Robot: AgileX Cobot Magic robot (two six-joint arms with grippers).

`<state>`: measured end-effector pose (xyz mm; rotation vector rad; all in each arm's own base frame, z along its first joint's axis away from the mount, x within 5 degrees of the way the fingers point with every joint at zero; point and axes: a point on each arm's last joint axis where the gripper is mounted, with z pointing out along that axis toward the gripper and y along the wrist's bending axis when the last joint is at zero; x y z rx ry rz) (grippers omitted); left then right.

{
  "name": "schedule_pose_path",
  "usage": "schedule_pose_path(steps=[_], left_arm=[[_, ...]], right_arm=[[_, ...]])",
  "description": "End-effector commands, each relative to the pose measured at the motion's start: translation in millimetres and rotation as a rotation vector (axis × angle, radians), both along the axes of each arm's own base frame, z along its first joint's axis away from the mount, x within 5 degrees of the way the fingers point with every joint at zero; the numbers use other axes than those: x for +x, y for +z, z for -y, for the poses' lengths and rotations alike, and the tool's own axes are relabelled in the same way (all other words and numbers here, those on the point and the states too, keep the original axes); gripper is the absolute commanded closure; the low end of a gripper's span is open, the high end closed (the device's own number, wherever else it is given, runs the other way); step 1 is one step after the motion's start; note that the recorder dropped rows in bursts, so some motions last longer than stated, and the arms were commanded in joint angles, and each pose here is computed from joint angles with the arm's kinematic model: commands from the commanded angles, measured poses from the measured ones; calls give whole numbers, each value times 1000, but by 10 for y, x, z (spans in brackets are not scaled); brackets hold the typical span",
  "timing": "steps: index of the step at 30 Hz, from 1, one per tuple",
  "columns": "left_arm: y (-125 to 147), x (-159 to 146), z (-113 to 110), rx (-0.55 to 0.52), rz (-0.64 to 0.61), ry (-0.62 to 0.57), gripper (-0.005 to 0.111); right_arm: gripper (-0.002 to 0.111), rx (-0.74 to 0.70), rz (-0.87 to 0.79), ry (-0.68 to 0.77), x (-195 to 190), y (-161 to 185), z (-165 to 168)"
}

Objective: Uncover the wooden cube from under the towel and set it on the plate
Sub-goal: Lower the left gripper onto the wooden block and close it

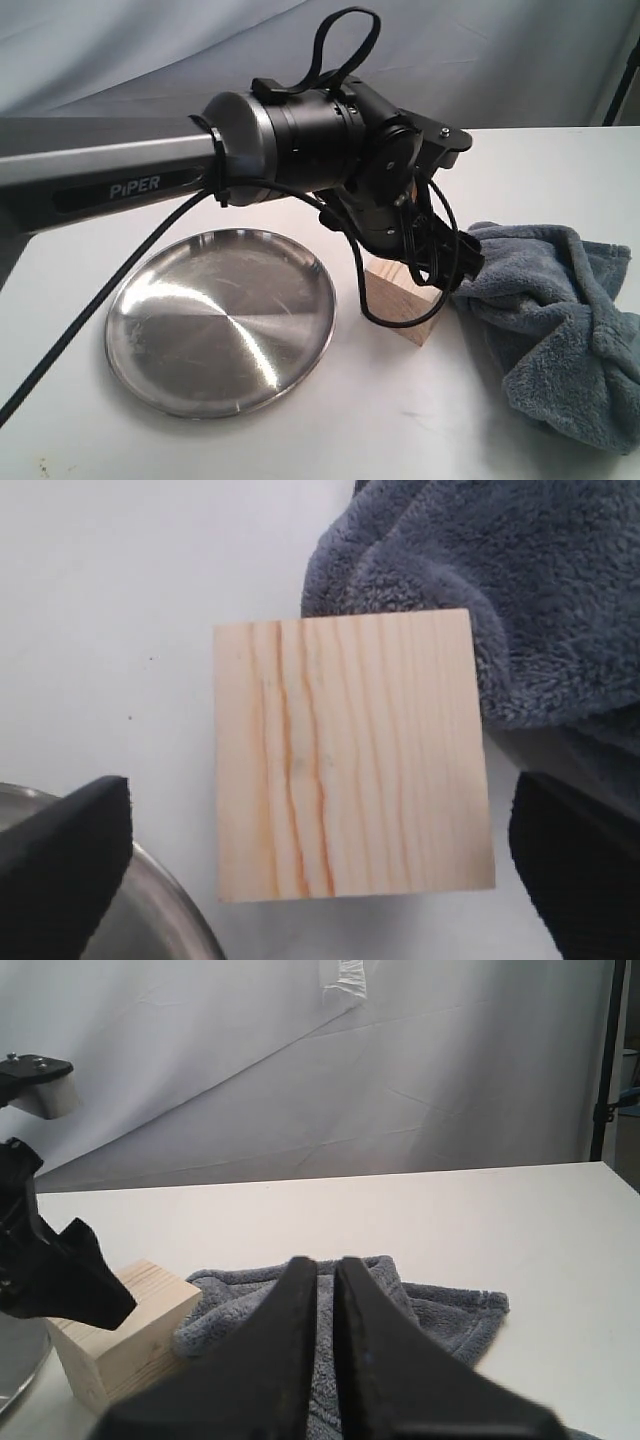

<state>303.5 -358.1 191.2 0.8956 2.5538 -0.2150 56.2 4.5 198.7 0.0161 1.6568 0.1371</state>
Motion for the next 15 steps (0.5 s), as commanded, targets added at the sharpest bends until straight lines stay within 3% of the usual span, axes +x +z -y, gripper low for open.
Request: schedule_pose_path(steps=[1, 15], left_arm=[[35, 15, 59, -73, 24, 24, 10], [-247, 45, 88, -10, 12, -22, 10]], right_arm=[[101, 2, 9, -2, -1, -2, 1], [101, 2, 9, -2, -1, -2, 1]])
